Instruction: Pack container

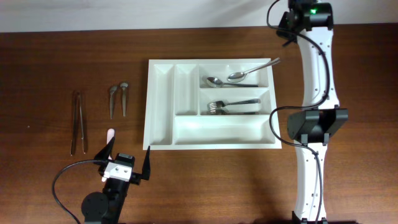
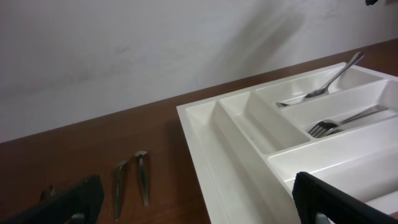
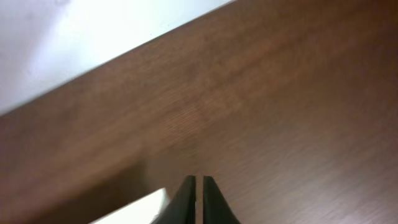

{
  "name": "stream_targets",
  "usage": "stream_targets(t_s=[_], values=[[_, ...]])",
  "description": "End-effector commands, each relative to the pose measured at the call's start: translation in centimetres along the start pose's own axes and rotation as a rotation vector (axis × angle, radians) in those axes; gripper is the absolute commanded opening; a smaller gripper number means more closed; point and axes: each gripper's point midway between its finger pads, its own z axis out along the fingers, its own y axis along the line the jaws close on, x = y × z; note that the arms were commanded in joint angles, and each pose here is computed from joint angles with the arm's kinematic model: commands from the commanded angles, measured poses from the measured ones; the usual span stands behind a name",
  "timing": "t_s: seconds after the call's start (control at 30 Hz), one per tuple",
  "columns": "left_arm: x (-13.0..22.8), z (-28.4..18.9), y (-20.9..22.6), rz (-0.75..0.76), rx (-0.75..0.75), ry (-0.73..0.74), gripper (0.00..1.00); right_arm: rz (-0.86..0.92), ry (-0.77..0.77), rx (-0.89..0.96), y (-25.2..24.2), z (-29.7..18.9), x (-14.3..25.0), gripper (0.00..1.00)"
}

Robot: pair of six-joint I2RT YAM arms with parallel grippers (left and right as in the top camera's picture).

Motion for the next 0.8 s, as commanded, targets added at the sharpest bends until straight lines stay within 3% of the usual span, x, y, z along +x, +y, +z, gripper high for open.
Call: stream_targets(t_s=[0.0, 0.47, 0.77], values=[[0.1, 0.0, -0.1, -0.005, 0.004, 0.000, 0.99, -0.176, 0.023, -0.039, -0.9, 0.8, -0.1, 0.04], [0.1, 0.0, -0.1, -0.005, 0.004, 0.000, 0.99, -0.342, 0.258, -0.109, -1.4, 6.1, 6.3, 0.04], [0.1, 0.0, -0.1, -0.005, 0.004, 0.000, 0.99, -0.403, 0.276, -0.120, -1.2, 6.5, 7.0, 0.04]])
